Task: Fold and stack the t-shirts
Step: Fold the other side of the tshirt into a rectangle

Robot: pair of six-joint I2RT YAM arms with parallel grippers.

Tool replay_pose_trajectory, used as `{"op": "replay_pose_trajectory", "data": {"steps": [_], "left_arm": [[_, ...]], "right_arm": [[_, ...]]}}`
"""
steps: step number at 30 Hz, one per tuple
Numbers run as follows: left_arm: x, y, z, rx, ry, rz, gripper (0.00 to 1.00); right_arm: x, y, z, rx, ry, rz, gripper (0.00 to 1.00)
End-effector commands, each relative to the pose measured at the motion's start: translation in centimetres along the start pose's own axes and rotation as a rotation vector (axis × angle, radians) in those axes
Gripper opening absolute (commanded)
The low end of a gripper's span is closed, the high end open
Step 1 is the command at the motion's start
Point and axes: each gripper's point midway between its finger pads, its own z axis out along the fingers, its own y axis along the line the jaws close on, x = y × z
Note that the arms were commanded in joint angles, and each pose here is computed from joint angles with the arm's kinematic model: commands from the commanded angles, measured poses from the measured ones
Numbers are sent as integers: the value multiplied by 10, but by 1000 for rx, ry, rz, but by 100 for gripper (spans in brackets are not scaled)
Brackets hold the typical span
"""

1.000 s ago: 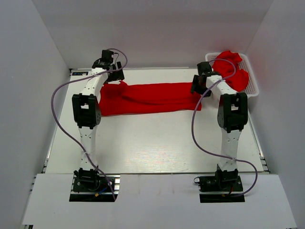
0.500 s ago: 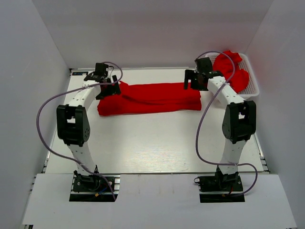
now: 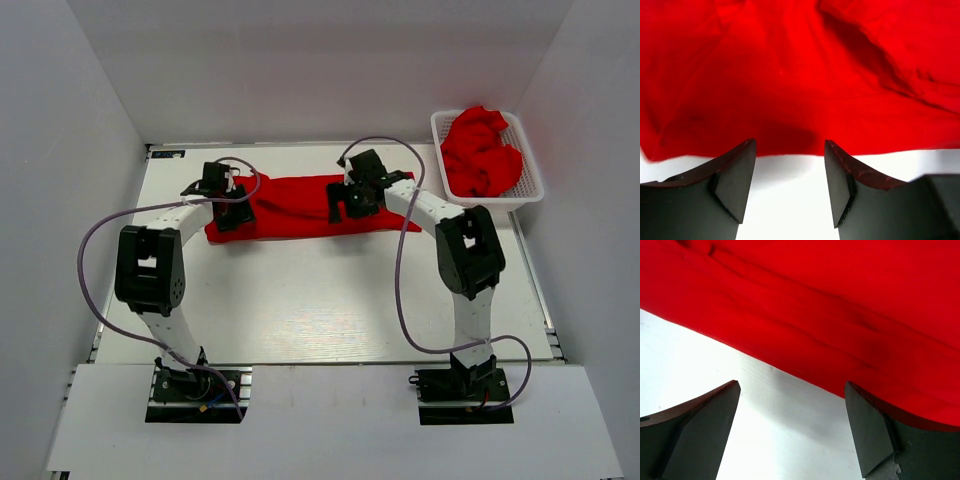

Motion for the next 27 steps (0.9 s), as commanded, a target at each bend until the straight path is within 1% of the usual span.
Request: {"op": "replay_pose_trajectory", "data": {"steps": [1,3,5,7,11,15,16,19,20,21,24,25,27], "left_arm": [[1,-11,10,57,-6,-11,67],[10,-4,18,31,28,-15,65],[12,-1,21,16,31,-16,64],[24,7,28,-11,65,-19,64],[32,17,31,-57,87,-20,63],[35,26,31,-85,94,-28,62],[40,28,33,-93,112,-29,61],[43,33,32,-121,120,-28,59],[42,35,32,-130,116,-27,59],[42,35,32,-130,116,-27,59],[47,39,32,-146,129,-27,58],[47,39,32,-146,129,-27,57],[45,38,29,-142,121,-18,57]], "right_arm": [[-16,9,8,-27,-47,19,90],[-16,7,13,-22,-50,40,90],[-15,5,21,-16,-49,43,90],[-16,2,26,-10,-49,50,90],[-19,-6,37,18,-46,69,90],[-20,-13,41,53,-61,87,90],[-21,-19,40,72,-68,90,90],[-29,-28,46,107,-105,114,90],[-32,-36,47,150,-121,130,90],[-41,-38,49,150,-157,143,90],[-53,-48,48,174,-205,181,90],[-67,-51,47,173,-259,188,90],[-79,-56,47,180,-308,191,90]]}}
